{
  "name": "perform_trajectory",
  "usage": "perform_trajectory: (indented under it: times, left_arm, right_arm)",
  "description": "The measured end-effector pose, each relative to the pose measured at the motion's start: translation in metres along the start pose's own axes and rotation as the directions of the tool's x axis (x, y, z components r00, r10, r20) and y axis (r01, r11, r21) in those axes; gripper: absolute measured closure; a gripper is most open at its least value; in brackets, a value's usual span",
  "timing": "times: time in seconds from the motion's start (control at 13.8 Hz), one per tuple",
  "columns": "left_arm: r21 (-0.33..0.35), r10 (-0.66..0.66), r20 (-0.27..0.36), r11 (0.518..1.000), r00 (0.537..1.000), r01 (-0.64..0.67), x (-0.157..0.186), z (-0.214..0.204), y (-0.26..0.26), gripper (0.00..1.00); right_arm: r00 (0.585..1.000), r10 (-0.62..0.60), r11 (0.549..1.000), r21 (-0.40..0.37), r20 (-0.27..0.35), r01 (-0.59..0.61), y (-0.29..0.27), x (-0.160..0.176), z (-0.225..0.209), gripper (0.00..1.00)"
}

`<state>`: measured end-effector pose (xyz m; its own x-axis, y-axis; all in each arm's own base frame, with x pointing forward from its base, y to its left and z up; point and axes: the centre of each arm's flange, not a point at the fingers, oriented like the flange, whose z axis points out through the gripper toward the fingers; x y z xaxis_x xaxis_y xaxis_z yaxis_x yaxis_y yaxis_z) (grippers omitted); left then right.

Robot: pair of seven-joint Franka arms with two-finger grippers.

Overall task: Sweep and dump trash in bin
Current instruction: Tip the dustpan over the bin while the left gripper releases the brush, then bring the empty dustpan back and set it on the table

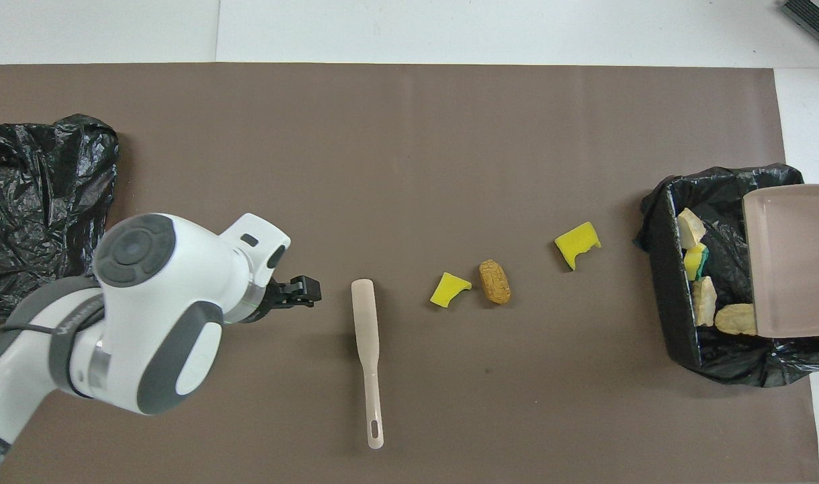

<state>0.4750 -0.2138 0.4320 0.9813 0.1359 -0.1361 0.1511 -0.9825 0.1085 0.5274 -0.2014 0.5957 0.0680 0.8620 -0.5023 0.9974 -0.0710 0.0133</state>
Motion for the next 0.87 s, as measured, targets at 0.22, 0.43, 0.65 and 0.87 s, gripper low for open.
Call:
perform_trajectory:
  times: [0.22,0.43,0.65,0.87]
  left_arm:
    - [0.015,0.079,-0.003,0.997,0.997,-0.079,0.022,-0.048,-0.064,0.0]
    - [0.04,0.164,-0.016,0.986,0.986,-0.164,0.038,-0.089,-0.115,0.0]
    - [0.085,0.196,-0.042,0.978,0.98,-0.192,0.048,-0.115,-0.141,0.0]
    - [0.117,0.21,-0.027,0.972,0.977,-0.206,0.042,-0.151,-0.137,0.0]
  right_arm:
    - [0.984,0.135,0.991,0.042,-0.114,-0.131,0.002,0.034,-0.008,0.67]
    - [0.933,0.285,0.957,0.115,-0.219,-0.265,0.005,0.089,-0.03,0.67]
    - [0.849,0.46,0.886,0.191,-0.261,-0.422,0.006,0.152,-0.058,0.67]
    - [0.733,0.628,0.775,0.292,-0.26,-0.56,0.008,0.206,-0.061,0.67]
